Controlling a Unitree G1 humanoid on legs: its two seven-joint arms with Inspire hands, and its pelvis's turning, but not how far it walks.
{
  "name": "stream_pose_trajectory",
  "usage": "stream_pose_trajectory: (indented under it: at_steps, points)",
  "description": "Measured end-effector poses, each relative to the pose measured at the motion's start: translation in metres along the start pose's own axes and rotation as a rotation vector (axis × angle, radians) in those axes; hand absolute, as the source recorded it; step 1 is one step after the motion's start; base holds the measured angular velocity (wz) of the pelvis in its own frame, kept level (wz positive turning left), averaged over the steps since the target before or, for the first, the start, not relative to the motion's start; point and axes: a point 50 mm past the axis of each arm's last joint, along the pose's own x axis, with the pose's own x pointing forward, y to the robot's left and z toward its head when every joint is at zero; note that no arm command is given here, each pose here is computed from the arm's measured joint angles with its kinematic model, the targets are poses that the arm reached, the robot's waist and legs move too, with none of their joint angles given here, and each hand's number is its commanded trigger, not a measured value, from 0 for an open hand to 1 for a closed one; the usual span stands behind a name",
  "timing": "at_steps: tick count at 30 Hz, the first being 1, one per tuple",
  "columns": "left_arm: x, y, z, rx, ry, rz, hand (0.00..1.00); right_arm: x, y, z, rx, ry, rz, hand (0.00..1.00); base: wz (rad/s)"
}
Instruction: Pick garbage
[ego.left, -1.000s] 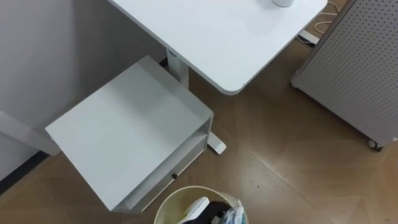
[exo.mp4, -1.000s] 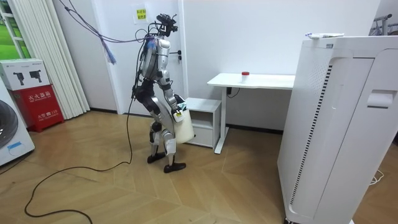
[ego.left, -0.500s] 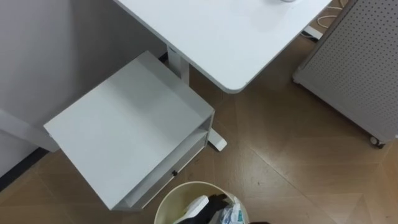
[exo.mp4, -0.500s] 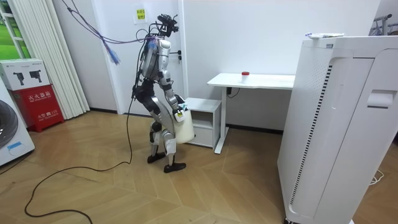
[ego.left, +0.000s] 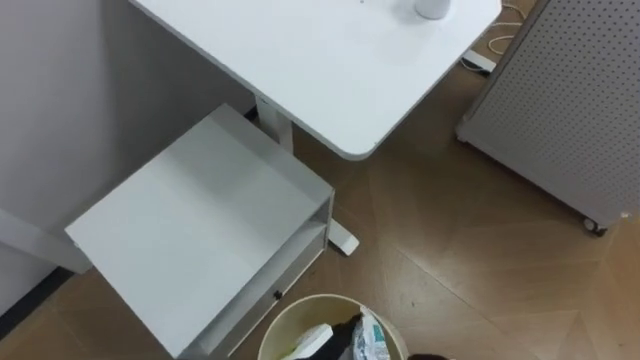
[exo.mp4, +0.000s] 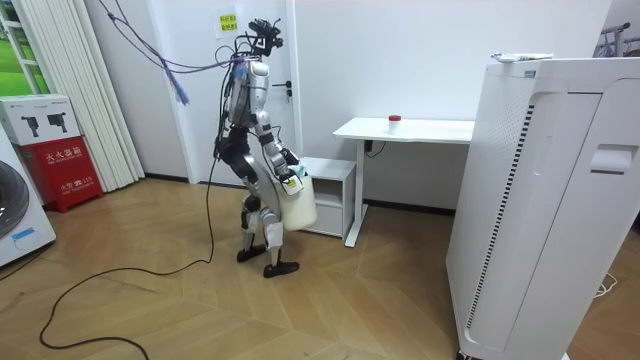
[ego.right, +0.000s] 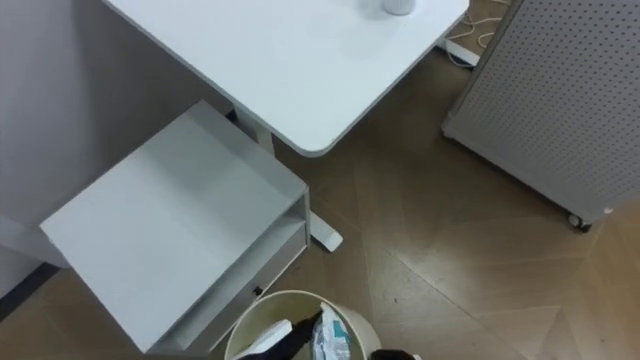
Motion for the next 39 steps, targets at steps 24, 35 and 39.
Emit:
stream_pose_trajectory:
  at_steps: [24, 35, 39]
  points:
    - [-0.049, 0.044, 0.017, 0.009, -0.158, 0.235, 0.00, -0.024, -0.046, -0.017, 0.128, -0.017, -0.107, 1.00, -0.25]
    - [-0.078, 0.058, 0.014, -0.147, -0.182, 0.438, 0.00, -0.035, -0.052, -0.036, 0.124, 0.033, -0.118, 1.00, -0.47]
    - [-0.087, 0.068, 0.011, -0.215, -0.204, 0.583, 0.00, -0.045, -0.057, -0.052, 0.150, 0.068, -0.165, 1.00, -0.33]
